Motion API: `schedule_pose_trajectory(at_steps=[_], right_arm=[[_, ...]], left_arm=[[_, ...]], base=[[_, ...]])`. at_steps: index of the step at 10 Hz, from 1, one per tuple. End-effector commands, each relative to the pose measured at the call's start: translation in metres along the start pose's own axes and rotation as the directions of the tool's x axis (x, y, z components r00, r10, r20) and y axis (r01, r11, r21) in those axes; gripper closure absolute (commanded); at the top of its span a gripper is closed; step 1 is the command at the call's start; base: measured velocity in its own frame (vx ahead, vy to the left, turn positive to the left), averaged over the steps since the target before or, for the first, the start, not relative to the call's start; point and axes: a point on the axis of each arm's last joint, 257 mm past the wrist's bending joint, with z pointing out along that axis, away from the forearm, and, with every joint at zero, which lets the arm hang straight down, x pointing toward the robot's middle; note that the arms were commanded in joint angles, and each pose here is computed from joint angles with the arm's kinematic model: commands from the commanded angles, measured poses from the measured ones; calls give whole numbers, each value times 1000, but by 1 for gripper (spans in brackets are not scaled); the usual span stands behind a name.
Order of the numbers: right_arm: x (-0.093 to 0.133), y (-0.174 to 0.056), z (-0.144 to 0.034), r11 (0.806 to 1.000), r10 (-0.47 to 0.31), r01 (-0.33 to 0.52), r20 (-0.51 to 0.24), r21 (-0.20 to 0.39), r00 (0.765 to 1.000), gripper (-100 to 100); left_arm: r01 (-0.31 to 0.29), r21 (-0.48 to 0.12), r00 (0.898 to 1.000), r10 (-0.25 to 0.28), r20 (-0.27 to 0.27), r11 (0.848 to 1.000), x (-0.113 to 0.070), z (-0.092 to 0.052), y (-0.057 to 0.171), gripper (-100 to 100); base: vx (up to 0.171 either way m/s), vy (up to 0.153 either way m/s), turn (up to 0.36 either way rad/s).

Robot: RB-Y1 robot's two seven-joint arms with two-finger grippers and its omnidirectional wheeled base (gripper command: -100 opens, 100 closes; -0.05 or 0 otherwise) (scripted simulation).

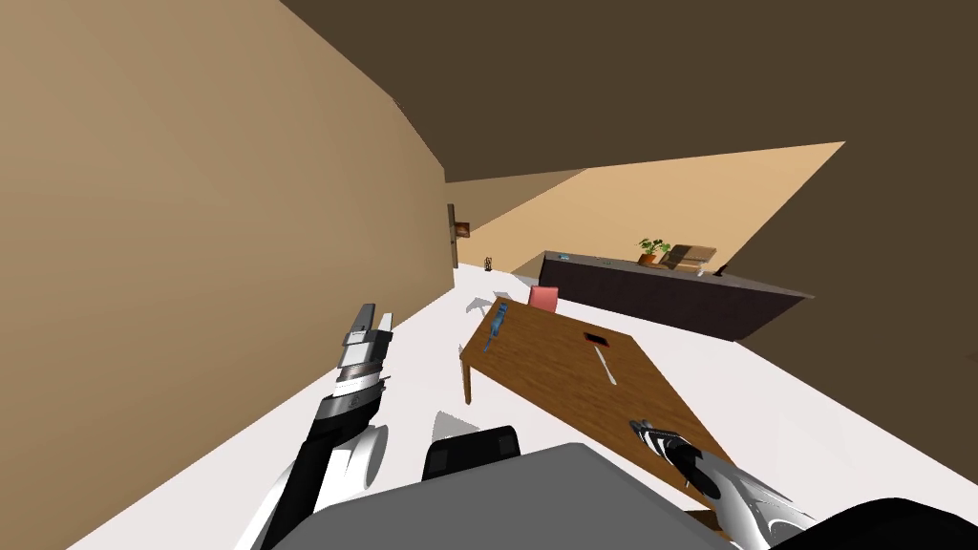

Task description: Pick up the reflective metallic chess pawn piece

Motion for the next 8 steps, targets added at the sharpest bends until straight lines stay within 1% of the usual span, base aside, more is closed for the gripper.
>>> schedule_pose_trajectory(at_steps=[1, 3, 8], right_arm=[[2, 3, 1, 1000, -7, 7, 6, -12, 1000, -100], [4, 5, 1, 999, -28, 28, 10, -18, 1000, -100], [9, 11, 2, 998, -51, 52, 24, -34, 998, -100]], left_arm=[[0, 0, 1000, 0, 0, 1000, 0, 0, 0, 0], [0, 0, 1000, 0, 0, 1000, 0, 0, 0, 0], [0, 0, 1000, 0, 0, 1000, 0, 0, 0, 0]], base=[[109, -33, -105], [70, -10, -29], [62, -8, -78]])
